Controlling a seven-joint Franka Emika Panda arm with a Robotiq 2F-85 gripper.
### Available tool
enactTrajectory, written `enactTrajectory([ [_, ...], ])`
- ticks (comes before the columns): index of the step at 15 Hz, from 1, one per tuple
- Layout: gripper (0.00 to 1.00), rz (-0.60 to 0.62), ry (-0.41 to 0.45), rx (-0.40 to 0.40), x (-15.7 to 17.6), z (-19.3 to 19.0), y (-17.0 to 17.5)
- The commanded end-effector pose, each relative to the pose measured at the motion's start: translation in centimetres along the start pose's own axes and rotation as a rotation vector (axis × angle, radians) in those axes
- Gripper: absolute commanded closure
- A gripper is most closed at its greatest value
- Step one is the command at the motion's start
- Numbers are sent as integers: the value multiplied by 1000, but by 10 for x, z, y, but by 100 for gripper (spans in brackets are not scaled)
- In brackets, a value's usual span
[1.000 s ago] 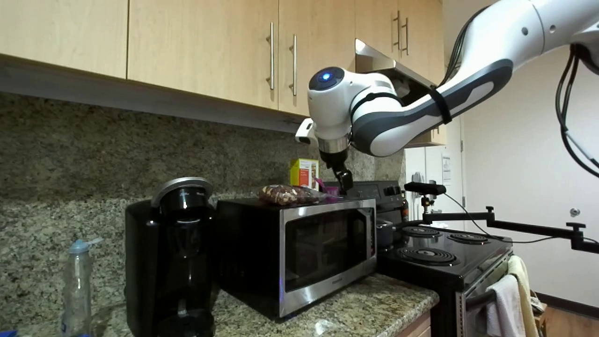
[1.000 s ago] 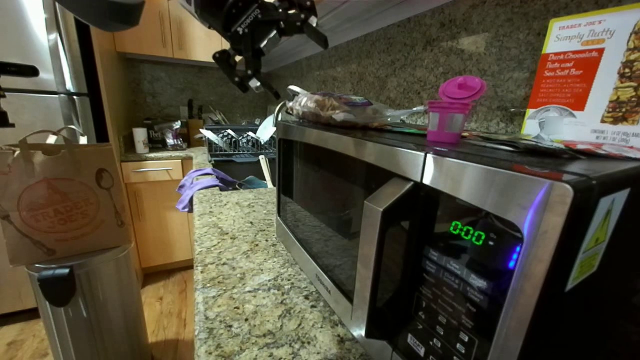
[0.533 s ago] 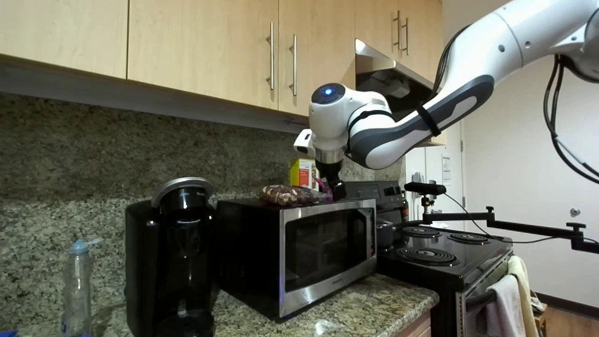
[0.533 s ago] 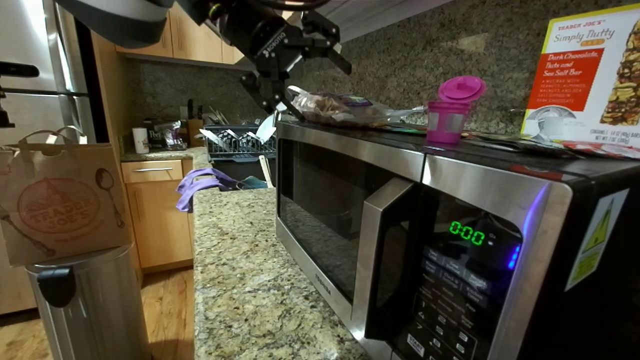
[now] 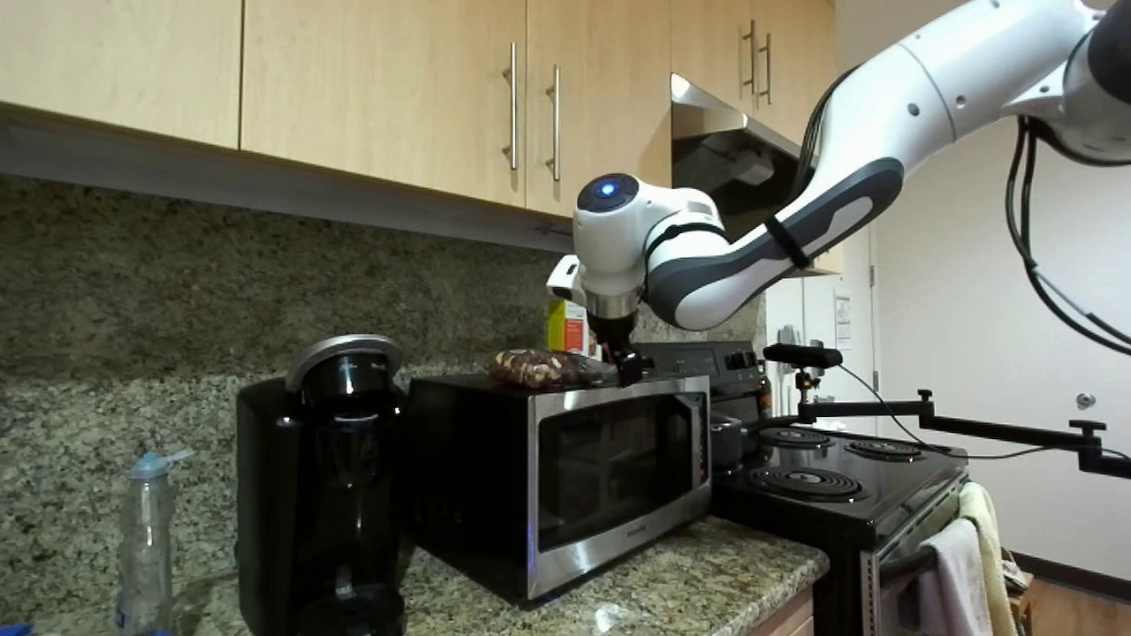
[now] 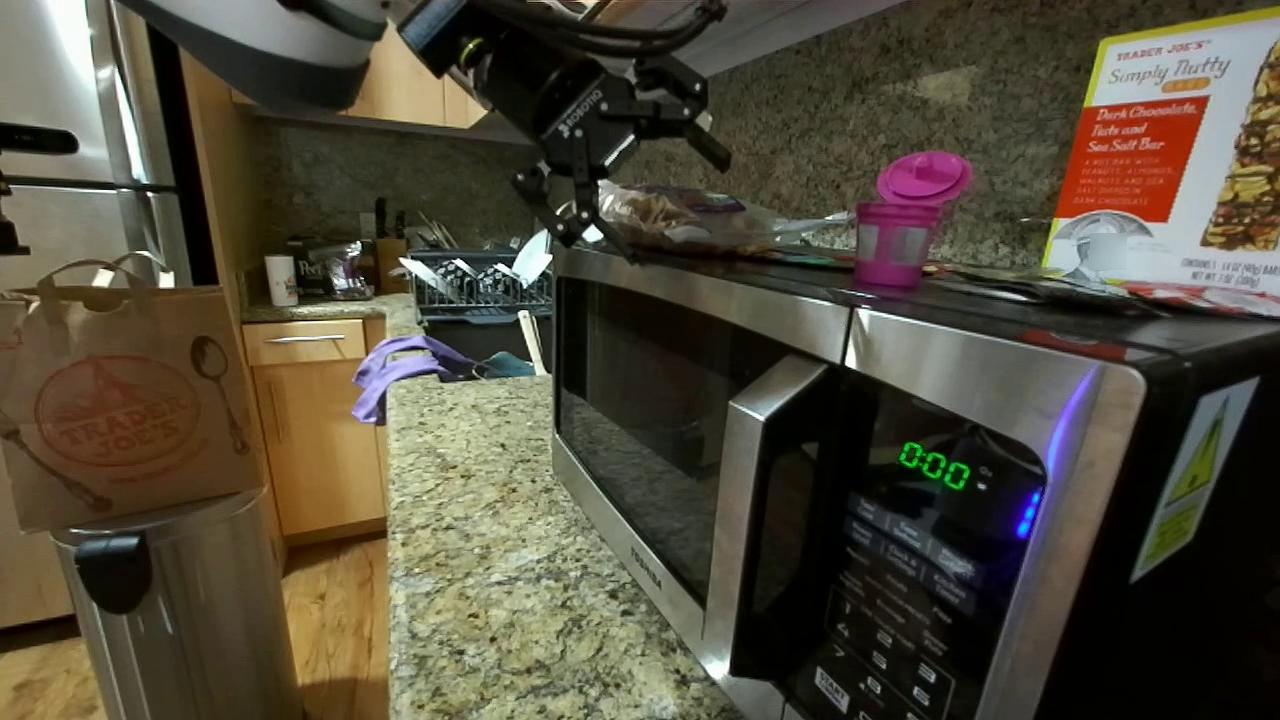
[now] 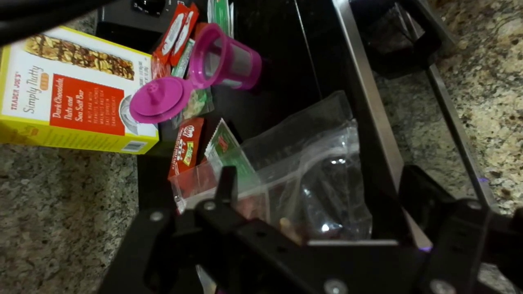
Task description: Take the bag plastic bag from on top of the microwave and place it on the countertop
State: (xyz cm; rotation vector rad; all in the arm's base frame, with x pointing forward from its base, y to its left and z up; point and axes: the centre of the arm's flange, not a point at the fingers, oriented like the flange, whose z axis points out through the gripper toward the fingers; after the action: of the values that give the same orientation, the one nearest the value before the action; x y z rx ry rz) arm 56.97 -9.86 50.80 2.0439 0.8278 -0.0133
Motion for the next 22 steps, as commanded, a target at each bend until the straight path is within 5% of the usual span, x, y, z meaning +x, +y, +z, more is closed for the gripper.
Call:
enactTrajectory([
  [1, 0, 8, 15, -28, 5, 3, 3],
  [10, 0, -10, -85, -148, -6, -1, 7],
  [17, 0, -45, -14, -109, 7, 12, -4],
  [22, 0, -31, 9, -209, 9, 19, -8],
])
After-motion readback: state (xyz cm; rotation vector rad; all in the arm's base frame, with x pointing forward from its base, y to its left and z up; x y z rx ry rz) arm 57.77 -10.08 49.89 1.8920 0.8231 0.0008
